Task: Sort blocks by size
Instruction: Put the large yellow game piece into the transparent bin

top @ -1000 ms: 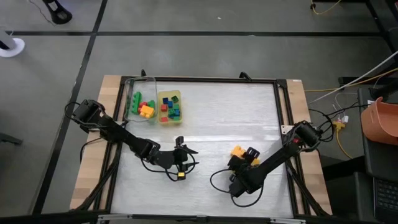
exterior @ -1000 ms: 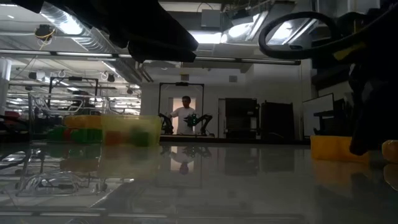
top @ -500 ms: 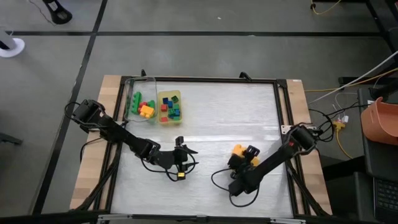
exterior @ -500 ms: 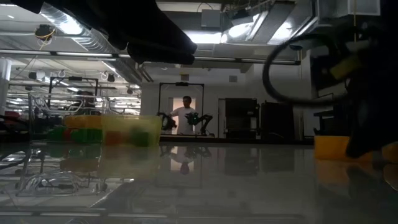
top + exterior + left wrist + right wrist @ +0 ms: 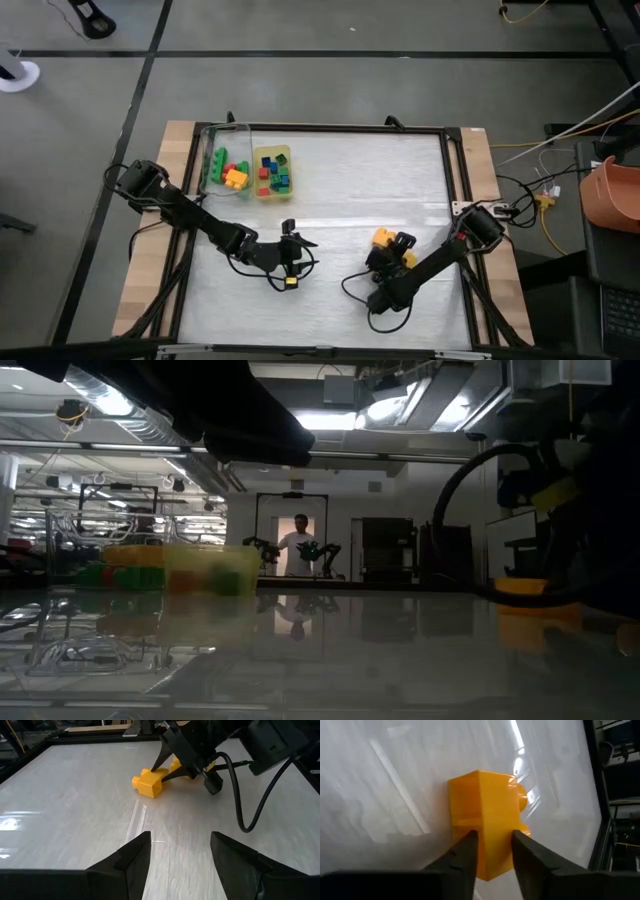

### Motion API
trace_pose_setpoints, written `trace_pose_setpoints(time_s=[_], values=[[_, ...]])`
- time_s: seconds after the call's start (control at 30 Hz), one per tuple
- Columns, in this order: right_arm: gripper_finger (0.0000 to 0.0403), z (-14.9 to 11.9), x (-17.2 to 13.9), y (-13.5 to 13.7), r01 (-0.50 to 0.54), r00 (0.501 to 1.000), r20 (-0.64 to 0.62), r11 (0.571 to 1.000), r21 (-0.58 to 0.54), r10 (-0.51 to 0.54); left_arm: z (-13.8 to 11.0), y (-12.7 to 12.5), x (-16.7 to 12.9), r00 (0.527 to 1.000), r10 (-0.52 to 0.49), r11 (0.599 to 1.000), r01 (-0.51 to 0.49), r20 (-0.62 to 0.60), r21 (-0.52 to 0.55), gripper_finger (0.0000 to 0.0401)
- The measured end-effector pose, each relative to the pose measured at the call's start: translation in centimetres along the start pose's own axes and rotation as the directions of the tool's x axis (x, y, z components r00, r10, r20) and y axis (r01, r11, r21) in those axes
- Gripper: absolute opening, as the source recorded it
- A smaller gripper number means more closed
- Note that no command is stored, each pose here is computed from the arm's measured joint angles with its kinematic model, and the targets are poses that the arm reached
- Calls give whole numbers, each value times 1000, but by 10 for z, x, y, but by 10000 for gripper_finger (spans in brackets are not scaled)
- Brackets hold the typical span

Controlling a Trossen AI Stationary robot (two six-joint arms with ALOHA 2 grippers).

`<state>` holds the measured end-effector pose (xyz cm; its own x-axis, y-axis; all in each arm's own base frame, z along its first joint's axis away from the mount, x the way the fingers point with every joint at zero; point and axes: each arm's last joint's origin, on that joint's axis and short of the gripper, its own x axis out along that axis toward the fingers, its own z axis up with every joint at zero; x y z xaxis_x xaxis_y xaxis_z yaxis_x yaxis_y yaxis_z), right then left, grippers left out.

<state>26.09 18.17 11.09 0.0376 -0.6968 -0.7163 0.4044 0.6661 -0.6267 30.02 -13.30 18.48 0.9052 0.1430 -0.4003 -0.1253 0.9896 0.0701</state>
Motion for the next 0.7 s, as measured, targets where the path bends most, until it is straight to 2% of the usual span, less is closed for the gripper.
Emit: trace_pose_setpoints(time_s=[0.3, 0.57, 0.7], values=[[35, 1, 0, 0, 12, 1000, 28, 1000, -6, -12, 0, 0, 0, 1000, 0, 1000, 0, -1, 1, 191], [28, 12, -14, 0, -9, 999, 41, 1000, 15, 8, 2, 0, -1, 1000, -1, 1000, 1, 7, -4, 191], [18, 28, -29, 2, -51, 992, 116, 998, 43, 46, 10, 1, -9, 999, -10, 1000, 11, 30, -16, 191]])
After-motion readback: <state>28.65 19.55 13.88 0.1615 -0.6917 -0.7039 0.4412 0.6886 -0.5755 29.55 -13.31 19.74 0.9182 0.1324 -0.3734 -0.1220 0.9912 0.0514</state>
